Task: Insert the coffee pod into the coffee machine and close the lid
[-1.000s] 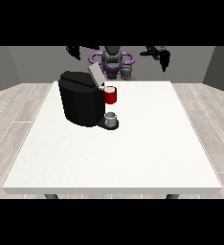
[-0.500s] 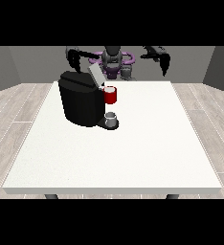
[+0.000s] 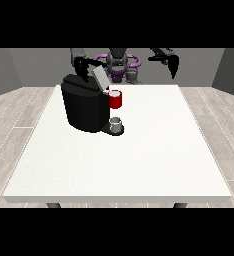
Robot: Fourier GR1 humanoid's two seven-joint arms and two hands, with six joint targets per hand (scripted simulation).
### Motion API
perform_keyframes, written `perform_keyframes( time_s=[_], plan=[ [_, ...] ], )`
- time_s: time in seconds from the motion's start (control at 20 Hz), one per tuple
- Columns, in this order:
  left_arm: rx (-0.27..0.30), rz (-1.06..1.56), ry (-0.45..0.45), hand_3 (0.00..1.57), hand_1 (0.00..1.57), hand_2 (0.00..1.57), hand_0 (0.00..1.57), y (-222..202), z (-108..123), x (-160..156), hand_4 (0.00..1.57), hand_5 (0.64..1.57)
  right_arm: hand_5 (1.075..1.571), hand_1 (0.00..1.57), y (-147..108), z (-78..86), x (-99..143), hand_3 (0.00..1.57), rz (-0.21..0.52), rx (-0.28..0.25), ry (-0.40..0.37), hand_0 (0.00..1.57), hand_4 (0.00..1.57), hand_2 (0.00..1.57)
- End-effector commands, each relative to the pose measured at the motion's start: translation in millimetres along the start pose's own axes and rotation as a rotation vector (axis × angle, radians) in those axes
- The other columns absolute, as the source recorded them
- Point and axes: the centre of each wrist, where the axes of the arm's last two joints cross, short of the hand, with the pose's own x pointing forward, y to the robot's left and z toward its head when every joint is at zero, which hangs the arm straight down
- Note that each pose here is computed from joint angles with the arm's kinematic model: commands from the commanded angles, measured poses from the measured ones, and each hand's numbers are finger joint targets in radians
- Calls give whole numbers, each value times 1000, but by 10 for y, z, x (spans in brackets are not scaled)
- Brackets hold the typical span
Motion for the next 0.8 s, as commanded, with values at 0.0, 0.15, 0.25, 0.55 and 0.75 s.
perform_keyframes(
  time_s=[0.0, 0.15, 0.25, 0.55, 0.75],
  plan=[
    [46, 10, -5, 0, 0, 0, 0, 174, 164, -119, 0, 1571, 1571, 0, 142, -72, 35, 0, 9, 32, 37, 0, 0, 0],
    [3, -4, -50, 0, 0, 0, 0, -59, -64, 118, 124, 1571, 1571, 0, -49, -278, 188, 0, 23, -13, -23, 0, 0, 0],
    [2, -15, -13, 0, 0, 0, 0, -157, 49, 43, 0, 1571, 1571, 0, 108, -170, -17, 0, 32, 26, 13, 0, 40, 0],
    [49, -22, -13, 0, 0, 0, 0, 51, 56, -59, 0, 1571, 1571, 0, 442, -267, 193, 0, 14, 83, -33, 0, 0, 0],
    [5, -23, -35, 0, 0, 0, 0, 126, -11, 127, 0, 1571, 1571, 0, 306, -355, 184, 0, 27, 49, -28, 0, 0, 0]
  ],
)
